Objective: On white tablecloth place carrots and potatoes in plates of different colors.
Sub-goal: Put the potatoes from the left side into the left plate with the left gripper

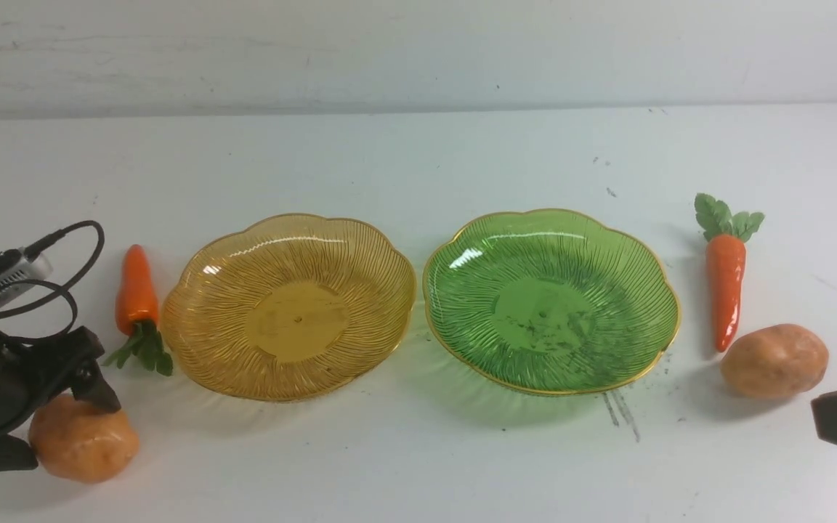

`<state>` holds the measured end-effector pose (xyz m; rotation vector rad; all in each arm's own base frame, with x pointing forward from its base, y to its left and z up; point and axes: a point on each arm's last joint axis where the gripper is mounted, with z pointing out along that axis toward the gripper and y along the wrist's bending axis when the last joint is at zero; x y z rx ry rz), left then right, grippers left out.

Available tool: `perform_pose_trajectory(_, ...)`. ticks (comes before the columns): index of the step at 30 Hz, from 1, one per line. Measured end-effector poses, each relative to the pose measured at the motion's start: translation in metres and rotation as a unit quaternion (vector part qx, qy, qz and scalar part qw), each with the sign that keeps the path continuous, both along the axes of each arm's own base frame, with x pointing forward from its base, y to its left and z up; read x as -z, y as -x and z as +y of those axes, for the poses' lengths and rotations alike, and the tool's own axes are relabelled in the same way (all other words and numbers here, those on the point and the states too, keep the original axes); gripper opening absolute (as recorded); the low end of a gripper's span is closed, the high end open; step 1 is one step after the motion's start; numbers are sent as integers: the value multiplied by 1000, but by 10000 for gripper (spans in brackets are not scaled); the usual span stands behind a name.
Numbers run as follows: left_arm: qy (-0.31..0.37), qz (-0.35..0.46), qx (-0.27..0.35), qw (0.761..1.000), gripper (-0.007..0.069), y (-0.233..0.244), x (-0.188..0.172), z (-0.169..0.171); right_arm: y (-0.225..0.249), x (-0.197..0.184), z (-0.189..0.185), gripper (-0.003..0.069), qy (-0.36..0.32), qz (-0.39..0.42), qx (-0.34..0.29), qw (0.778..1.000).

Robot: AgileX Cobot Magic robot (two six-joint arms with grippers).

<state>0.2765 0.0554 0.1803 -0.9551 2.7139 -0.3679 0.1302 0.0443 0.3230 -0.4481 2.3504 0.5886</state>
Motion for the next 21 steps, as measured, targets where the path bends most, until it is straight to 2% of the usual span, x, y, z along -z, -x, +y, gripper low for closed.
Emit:
perform_pose_trajectory(3,-2,1,2,1000,650,-3,2,1,0,0,0,-15,0,0,0,1000)
perform_pose_trajectory(8,-3,4,9,1000,444,-5,0,2,0,0,0,-15,0,0,0,1000)
perform_pose_trajectory(12,-3,10,36,999,414,-10,-13,1,0,0,0,-15,0,0,0,1000)
perform_pose_trajectory(14,-9,-20,75,997,407,-20,-37,-7,0,0,0,-15,0,-1,1,1000)
perform_pose_trajectory(17,-19,-97,162,982,402,-38,-73,-34,-1,-1,0,-15,-2,-6,7,1000)
perform_pose_trajectory(21,-28,-189,236,953,401,-64,-90,-79,-3,-2,-1,-15,-6,-12,18,1000)
